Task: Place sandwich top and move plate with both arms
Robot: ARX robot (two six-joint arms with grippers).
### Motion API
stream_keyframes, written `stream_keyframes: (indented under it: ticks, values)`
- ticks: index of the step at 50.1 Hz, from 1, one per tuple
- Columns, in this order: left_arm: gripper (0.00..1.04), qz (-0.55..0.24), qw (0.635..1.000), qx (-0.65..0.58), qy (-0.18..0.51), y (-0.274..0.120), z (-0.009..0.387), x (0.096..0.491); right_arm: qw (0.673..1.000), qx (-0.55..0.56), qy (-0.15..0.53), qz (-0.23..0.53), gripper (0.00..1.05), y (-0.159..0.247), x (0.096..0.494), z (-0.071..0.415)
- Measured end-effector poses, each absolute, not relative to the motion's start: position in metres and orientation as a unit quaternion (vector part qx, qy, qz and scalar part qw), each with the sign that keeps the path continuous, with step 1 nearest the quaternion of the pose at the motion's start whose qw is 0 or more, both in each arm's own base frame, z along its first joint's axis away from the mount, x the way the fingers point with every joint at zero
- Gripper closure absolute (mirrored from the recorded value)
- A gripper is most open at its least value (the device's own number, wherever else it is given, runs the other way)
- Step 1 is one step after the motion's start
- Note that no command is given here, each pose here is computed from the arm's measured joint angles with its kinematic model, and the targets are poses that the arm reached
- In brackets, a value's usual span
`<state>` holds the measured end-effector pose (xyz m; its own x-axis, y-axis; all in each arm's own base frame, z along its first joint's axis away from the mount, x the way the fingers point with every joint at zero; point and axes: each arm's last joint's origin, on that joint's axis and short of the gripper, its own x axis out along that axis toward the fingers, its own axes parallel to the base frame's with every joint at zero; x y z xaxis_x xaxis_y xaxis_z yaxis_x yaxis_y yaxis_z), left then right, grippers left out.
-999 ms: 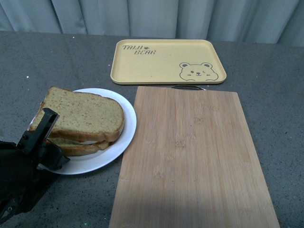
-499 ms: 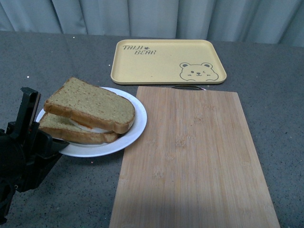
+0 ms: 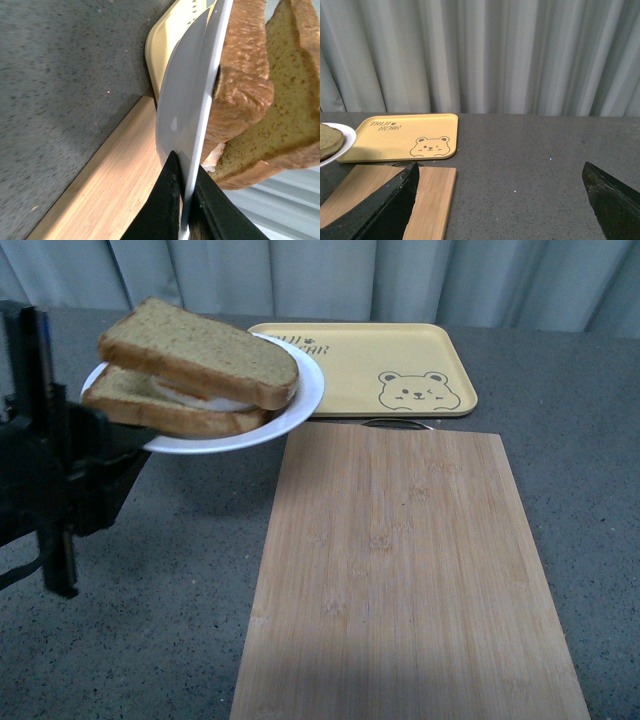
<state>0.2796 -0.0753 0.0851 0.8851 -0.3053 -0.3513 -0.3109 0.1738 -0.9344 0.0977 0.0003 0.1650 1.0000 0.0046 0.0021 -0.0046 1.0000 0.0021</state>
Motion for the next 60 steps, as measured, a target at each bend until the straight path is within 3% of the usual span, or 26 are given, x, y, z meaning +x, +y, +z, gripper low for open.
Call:
stream_keyframes:
  ticks: [16,25,35,46,60]
  values:
    - [1.01,-0.018,0.730,-0.640,0.238,-0.133,0.091,0.356,1.000,0.001,-0.001,0.002,0.09,0.000,0.098,0.165]
    - [1.01,-0.009,0.731,-0.624,0.275,-0.180,0.075,0.408,1.000,0.001,-0.001,0.002,0.09,0.000,0.098,0.165]
    - [1.01,0.001,0.731,-0.619,0.287,-0.206,0.059,0.445,1.000,0.001,-0.001,0.002,0.09,0.000,0.098,0.165]
    - [1.01,0.012,0.734,-0.613,0.293,-0.213,0.061,0.459,1.000,0.001,-0.001,0.002,0.09,0.000,0.098,0.165]
    - [0.56,0.002,0.772,-0.553,0.312,-0.199,0.082,0.437,1.000,0.001,-0.001,0.002,0.09,0.000,0.098,0.165]
